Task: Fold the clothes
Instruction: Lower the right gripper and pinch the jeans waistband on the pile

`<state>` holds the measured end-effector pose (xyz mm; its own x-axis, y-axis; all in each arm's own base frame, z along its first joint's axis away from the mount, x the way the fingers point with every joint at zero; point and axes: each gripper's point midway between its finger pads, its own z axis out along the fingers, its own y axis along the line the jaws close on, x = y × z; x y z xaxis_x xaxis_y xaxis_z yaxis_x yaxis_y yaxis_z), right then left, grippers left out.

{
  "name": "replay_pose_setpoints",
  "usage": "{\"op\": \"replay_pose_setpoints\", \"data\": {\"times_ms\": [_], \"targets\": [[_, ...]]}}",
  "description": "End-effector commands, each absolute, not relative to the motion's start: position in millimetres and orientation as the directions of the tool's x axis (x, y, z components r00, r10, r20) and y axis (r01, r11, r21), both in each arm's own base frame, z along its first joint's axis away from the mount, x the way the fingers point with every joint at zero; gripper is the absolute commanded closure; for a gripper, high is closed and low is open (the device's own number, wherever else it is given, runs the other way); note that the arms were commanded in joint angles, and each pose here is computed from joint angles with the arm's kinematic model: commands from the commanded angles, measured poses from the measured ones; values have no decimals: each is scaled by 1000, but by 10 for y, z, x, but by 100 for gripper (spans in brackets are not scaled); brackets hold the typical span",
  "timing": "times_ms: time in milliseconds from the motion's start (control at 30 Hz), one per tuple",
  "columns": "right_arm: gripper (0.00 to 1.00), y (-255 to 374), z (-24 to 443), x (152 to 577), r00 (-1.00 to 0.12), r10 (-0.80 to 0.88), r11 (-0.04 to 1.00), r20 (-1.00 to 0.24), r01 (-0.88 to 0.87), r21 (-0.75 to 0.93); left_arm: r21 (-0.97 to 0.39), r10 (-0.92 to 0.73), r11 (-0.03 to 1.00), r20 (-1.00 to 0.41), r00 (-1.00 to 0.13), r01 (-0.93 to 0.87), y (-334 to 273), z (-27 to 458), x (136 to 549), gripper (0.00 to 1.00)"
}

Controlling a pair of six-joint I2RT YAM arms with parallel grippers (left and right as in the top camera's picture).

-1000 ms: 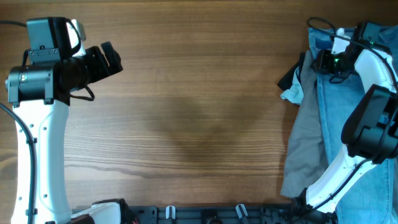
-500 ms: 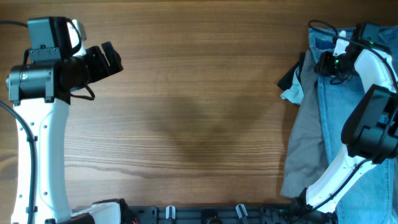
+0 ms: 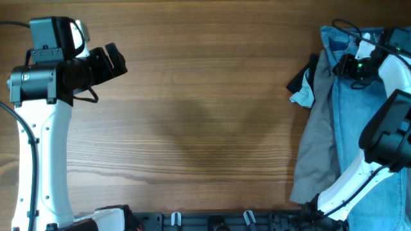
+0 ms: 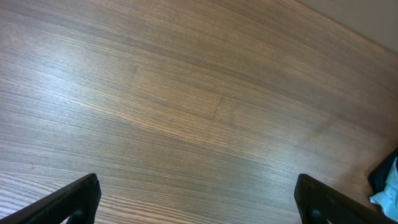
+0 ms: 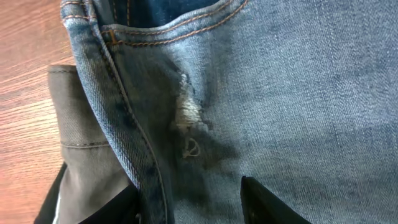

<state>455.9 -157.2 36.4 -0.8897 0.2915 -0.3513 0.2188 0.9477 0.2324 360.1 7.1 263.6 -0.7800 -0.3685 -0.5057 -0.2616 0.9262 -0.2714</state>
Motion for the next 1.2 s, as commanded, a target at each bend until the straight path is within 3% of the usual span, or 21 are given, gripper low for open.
{"op": "replay_pose_setpoints", "data": {"times_ms": [0, 367, 900, 1033, 1167], "targets": [[50, -1456, 617, 4665, -872, 250, 947, -421, 129, 295, -264, -360, 930, -523, -772, -255, 78, 2692, 3641, 0], [47, -1351, 721, 4756, -853, 157, 946, -498, -16, 325, -265, -361, 930, -523, -773, -255, 78, 2692, 3640, 0], [47, -1313, 547, 4568, -894, 192, 942, -406, 51, 332, -265, -361, 930, -523, -773, -255, 78, 2692, 3640, 0], [65, -1502, 379, 4464, -898, 264, 951, -353, 182, 249, -265, -361, 930, -523, -772, -255, 78, 2693, 3640, 0], [72, -1524, 369, 4457, -898, 266, 952, -351, 189, 239, -265, -361, 930, -523, -772, -255, 78, 2693, 3640, 0]]}}
